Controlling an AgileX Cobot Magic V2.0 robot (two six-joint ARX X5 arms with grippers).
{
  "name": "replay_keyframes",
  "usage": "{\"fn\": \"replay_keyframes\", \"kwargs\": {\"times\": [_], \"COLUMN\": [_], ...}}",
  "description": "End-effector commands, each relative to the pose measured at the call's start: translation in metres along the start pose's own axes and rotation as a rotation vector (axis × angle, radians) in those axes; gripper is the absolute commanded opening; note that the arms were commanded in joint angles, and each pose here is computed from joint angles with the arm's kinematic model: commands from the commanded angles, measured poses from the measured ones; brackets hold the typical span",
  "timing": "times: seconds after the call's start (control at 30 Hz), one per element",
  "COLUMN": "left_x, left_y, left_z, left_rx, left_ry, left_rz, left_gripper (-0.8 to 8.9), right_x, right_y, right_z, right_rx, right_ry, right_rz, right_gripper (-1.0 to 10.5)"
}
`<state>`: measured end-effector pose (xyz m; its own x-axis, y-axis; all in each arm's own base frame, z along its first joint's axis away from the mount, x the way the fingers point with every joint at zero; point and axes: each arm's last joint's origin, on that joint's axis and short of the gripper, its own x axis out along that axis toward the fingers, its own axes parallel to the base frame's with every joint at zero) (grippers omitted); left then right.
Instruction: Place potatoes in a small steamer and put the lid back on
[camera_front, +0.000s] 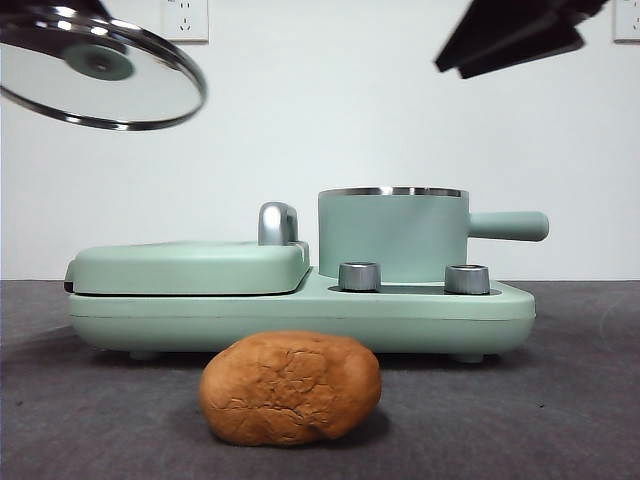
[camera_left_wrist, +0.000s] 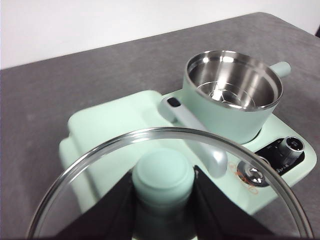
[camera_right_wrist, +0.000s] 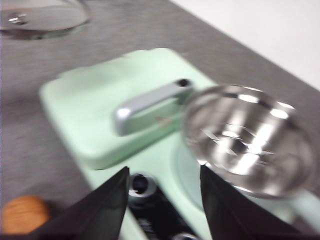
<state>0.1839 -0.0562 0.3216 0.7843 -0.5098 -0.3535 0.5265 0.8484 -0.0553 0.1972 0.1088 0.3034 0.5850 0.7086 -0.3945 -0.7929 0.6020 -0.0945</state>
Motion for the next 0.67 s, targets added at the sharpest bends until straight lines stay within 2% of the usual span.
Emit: {"fn": "replay_keyframes", "kwargs": {"times": [0.03,0.2,0.33,0.5,0.67], "left_x": [-0.011,-0.019,-0.020,-0.020,-0.020], "left_y": [-0.002,-0.005,-0.005,-0.005,-0.005], "left_z": [0.004,0.005,0.004,0.004,0.004], "left_rx": [-0.011,-0.006,-0.013,-0.014,-0.014], "left_ry": [-0.041,-0.057,-0.054,-0.048,-0.049], "left_rz": [0.004,0.004,0.004,0.003,0.004], "left_gripper": [0.11,0.11,0.11,0.11,0.11], "right_x": [0.007,0.026,0.047,0.075,0.097], "right_y": [0.014,0.039,0.055,0.069,0.078], "right_z": [0.008,0.002,-0.009,-0.025,-0.043], "right_rx": [-0.020,-0.070,-0.075,-0.074,-0.066], "right_ry": [-0.004,0.079,0.176,0.281,0.383], "right_rz": [0.068,0.196,0.284,0.356,0.403], "right_gripper": [2.7,3.1,3.1,3.8,3.9]}}
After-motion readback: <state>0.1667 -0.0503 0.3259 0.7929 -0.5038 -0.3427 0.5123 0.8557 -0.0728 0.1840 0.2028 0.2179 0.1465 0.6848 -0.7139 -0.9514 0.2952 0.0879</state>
